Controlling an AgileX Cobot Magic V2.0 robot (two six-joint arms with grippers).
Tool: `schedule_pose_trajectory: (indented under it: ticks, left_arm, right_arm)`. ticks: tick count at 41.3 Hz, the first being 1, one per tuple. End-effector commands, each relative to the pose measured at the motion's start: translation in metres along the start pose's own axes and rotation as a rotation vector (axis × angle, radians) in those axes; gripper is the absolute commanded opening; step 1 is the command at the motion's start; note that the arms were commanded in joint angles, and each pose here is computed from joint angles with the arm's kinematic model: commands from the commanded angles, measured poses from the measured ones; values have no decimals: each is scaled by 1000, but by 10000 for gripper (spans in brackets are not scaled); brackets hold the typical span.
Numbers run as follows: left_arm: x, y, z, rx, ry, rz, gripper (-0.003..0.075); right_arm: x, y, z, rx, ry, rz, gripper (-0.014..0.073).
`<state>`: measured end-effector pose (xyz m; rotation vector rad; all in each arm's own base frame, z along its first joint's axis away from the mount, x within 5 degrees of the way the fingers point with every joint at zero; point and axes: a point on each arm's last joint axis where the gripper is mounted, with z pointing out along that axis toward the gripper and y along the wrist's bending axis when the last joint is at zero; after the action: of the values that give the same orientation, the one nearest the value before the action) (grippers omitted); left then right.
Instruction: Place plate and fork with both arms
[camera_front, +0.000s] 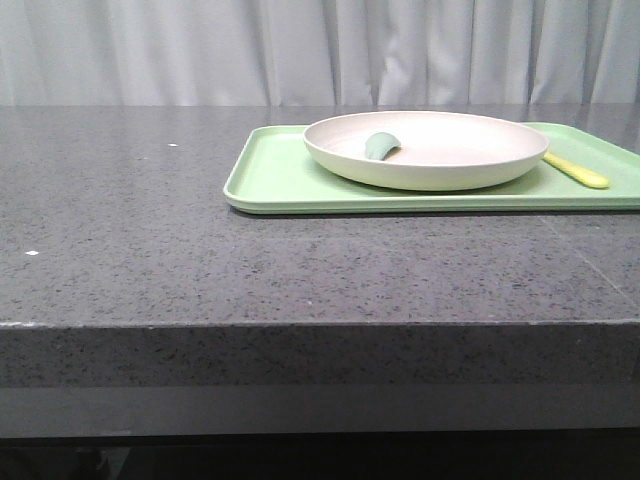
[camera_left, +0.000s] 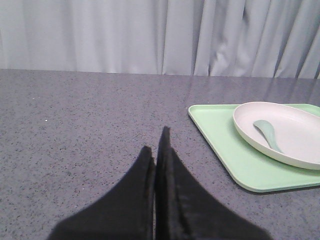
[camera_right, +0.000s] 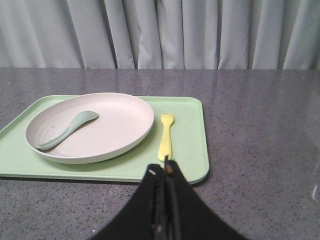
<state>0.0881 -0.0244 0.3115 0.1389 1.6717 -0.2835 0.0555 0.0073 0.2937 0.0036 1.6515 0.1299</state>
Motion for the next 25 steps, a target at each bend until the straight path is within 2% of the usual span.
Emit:
schedule_pose_trajectory:
  ticks: [1,17,25]
  left_arm:
    - [-11,-1,-3,4,-97,-2,-18]
    - [73,17,-25,-151,-99,-11,-18]
    - [101,22,-29,-210,-113,-14,-18]
  right_arm:
    - [-14,0,-1,9,-97,-5,-51]
    - [-14,0,-1,9,-97,-5,-51]
    - [-14,0,-1,9,-97,-5,-51]
